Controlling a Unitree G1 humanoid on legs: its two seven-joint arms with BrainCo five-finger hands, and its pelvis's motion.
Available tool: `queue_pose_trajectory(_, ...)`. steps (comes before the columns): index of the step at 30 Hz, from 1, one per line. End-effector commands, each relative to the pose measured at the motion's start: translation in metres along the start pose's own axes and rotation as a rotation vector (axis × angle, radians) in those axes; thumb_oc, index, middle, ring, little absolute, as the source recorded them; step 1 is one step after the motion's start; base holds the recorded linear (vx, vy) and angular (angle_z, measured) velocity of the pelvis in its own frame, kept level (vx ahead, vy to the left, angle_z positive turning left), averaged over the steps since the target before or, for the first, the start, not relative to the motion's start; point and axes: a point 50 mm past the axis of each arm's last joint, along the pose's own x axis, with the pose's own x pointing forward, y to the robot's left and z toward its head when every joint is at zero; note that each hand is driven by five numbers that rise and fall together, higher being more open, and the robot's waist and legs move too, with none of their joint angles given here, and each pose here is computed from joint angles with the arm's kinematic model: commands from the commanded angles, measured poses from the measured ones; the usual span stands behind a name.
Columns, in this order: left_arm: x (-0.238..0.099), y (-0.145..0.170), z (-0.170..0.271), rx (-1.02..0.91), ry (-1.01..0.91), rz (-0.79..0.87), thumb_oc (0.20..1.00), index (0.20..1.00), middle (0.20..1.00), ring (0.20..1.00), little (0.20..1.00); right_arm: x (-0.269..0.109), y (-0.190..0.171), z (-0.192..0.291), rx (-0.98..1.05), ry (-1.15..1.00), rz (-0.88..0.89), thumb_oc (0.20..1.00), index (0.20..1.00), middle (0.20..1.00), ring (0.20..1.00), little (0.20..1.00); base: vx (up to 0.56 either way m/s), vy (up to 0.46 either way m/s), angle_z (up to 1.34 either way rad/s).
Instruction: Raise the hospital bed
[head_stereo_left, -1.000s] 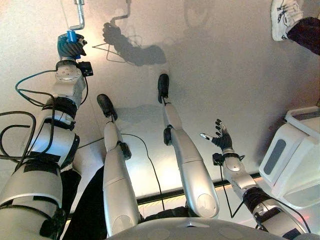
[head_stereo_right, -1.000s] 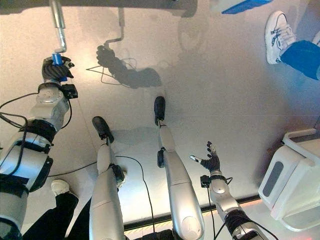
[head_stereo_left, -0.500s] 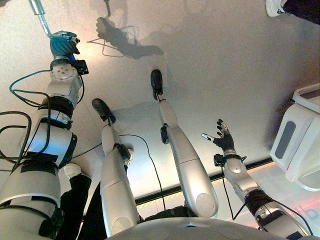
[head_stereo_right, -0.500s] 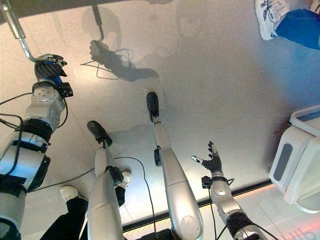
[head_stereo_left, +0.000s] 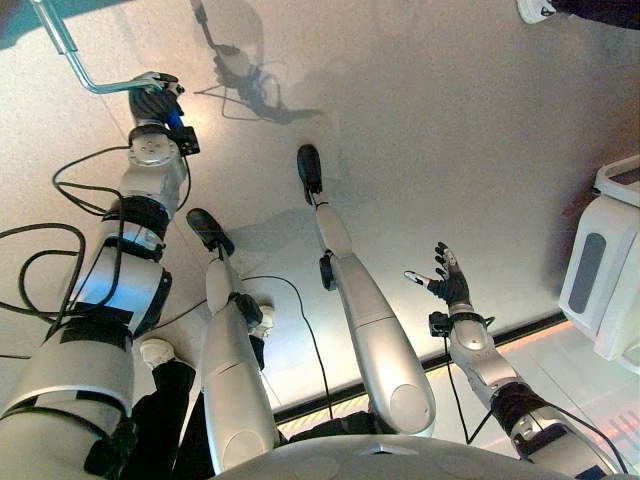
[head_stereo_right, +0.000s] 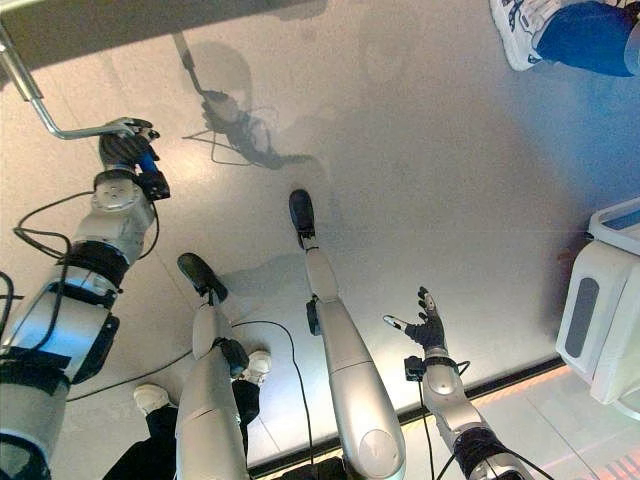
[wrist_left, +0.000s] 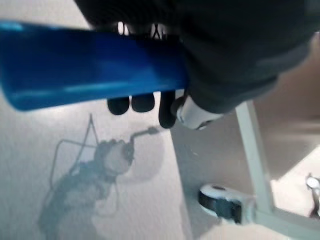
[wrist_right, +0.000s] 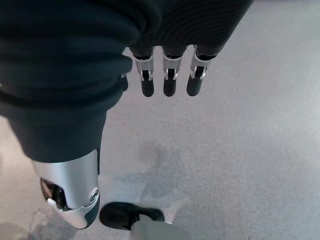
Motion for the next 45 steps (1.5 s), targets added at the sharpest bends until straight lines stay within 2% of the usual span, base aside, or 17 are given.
queue_pose_trajectory(1, 0.005, -0.011, 0.059, -0.064, -0.230, -0.056, 0.200, 0.200, 0.200, 0.200, 0.200, -0.019, -0.014, -0.027, -0.036, 0.085, -0.032, 1.000, 1.000, 1.000, 1.000, 1.000, 0.00, 0.000, 0.00)
queue_pose_trajectory(24, -0.023, -0.017, 0.026, -0.152, -0.246, -0.190, 0.200, 0.200, 0.200, 0.200, 0.200, -0.018, -0.027, -0.052, -0.098, 0.248, -0.066, 1.000, 1.000, 1.000, 1.000, 1.000, -0.01, 0.037, 0.07)
queue_pose_trajectory(39, -0.040, 0.004, 0.002, -0.162, -0.232, -0.220, 0.200, 0.200, 0.200, 0.200, 0.200, -0.024, -0.032, -0.070, -0.098, 0.358, -0.086, 1.000, 1.000, 1.000, 1.000, 1.000, 0.00, 0.060, 0.15)
queue_pose_trajectory(45, -0.038, 0.016, 0.011, -0.141, -0.262, -0.209, 0.200, 0.200, 0.200, 0.200, 0.200, -0.024, -0.032, -0.071, -0.095, 0.367, -0.089, 1.000, 1.000, 1.000, 1.000, 1.000, 0.01, 0.047, 0.14)
